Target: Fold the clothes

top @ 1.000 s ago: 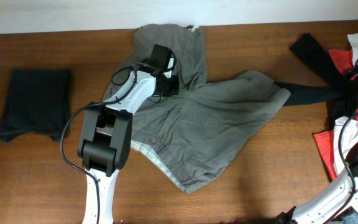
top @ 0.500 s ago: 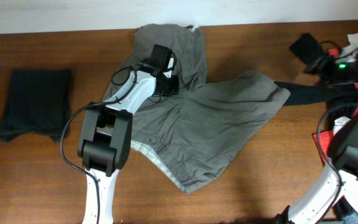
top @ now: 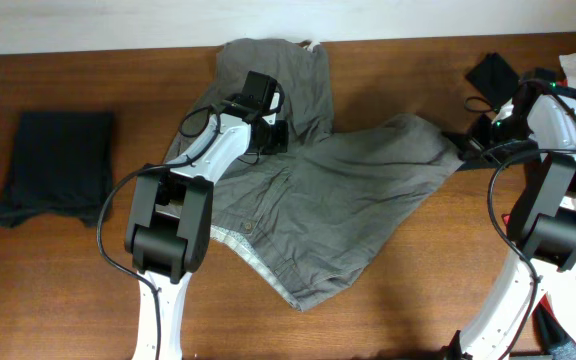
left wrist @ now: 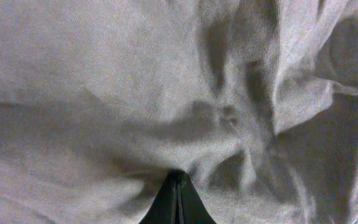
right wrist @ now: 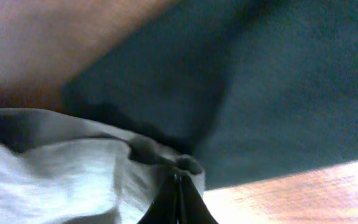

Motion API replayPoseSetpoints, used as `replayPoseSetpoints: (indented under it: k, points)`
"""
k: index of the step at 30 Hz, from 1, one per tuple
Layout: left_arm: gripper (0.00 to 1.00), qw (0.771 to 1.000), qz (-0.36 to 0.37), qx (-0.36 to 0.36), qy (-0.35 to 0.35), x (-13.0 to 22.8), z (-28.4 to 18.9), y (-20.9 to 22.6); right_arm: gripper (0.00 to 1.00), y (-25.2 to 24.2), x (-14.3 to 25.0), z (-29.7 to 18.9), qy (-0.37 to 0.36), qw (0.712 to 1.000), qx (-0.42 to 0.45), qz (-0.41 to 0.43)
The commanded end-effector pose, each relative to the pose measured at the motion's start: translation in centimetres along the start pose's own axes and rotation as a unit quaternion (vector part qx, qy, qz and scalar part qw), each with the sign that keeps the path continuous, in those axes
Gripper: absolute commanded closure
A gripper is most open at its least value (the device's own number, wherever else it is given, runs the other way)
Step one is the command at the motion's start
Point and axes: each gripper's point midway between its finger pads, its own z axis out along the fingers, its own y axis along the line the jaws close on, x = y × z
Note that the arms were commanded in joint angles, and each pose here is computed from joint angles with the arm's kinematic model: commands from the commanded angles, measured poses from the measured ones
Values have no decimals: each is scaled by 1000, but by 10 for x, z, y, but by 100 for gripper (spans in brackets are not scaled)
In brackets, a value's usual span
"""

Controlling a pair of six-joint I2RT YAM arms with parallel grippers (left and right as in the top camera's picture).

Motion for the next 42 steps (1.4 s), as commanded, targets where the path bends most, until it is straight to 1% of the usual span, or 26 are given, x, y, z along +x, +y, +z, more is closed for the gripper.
replayPoseSetpoints:
  k: [1, 8, 11, 18, 23, 25, 28, 31, 38, 42]
  points:
    - [98, 1000, -7, -19, 19, 13, 20, 12, 96, -15, 1, -1, -3, 999, 41, 12]
    - [98, 1000, -7, -19, 17, 12, 20, 12, 96, -33, 7, -4, 5, 996, 91, 16]
    - [99, 1000, -6, -18, 17, 12, 20, 11, 96, -28, 3, -4, 1, 997, 73, -8]
    - [99, 1000, -7, -19, 17, 12, 20, 12, 96, -39, 15, 4, 24, 996, 81, 2]
    - [98, 1000, -6, -18, 17, 12, 20, 11, 96, -40, 10, 22, 7, 997, 70, 11]
    - [99, 1000, -6, -18, 17, 12, 20, 11, 96, -37, 5, 29, -6, 999, 53, 8]
    - [99, 1000, -7, -18, 17, 12, 20, 12, 96, -38, -2, 40, -27, 998, 44, 26]
    - [99, 1000, -6, -18, 17, 12, 20, 11, 96, -36, -16, 52, -65, 997, 29, 22]
    - [99, 1000, -6, -18, 17, 12, 20, 11, 96, -19, -64, 57, -173, 985, -11, -12]
    - [98, 1000, -6, -18, 17, 12, 20, 11, 96, -17, -92, 57, -230, 973, -12, -21]
